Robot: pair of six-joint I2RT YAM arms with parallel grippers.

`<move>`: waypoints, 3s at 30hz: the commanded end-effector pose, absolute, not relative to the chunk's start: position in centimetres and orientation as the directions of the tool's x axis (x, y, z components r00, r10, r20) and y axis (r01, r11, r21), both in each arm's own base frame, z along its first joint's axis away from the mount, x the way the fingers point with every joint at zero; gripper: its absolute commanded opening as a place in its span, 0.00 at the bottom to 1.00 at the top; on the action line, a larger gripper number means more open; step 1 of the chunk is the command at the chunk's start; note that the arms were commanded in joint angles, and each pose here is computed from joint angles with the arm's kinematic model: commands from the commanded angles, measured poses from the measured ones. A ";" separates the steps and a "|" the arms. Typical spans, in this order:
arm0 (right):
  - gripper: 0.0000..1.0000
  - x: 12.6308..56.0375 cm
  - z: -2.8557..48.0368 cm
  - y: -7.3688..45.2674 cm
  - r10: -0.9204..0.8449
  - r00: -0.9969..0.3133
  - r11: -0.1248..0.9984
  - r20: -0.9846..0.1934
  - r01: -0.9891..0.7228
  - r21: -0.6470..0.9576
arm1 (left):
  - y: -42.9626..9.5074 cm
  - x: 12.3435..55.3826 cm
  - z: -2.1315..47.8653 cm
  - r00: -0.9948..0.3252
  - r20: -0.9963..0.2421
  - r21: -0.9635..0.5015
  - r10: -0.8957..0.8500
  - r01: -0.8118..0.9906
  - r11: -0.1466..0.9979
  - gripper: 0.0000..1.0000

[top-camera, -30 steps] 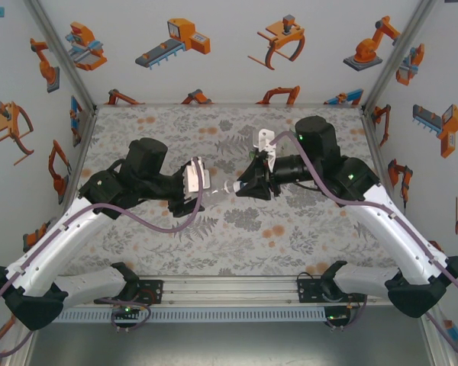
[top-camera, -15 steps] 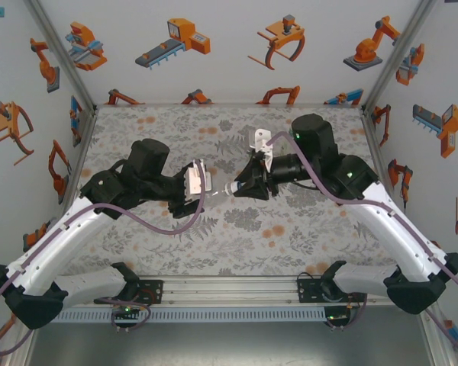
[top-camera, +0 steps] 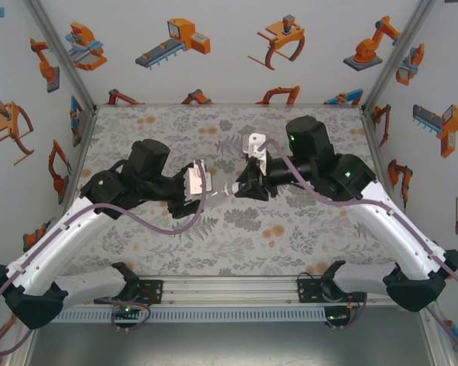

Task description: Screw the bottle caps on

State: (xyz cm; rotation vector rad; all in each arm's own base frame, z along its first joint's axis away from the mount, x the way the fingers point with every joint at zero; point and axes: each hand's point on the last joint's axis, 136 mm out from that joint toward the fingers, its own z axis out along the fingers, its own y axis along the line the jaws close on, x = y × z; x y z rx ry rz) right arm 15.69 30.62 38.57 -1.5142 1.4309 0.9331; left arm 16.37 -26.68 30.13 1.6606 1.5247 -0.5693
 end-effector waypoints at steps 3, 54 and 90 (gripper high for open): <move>0.07 15.2 39.9 31.2 -0.341 0.128 -0.033 -0.931 -0.992 -0.124 | -27.2 15.8 32.2 0.236 -0.794 0.289 0.560 0.957 0.007 0.05; 0.00 14.8 37.8 31.6 -0.240 -0.473 0.169 -0.848 -0.880 0.443 | -28.1 15.1 32.3 0.236 -0.811 0.250 0.536 0.967 -0.047 0.05; 0.72 19.6 37.3 25.9 0.157 -0.868 0.544 -0.470 -0.321 0.775 | -29.0 16.3 31.5 0.257 -0.781 0.289 0.569 0.957 -0.035 0.02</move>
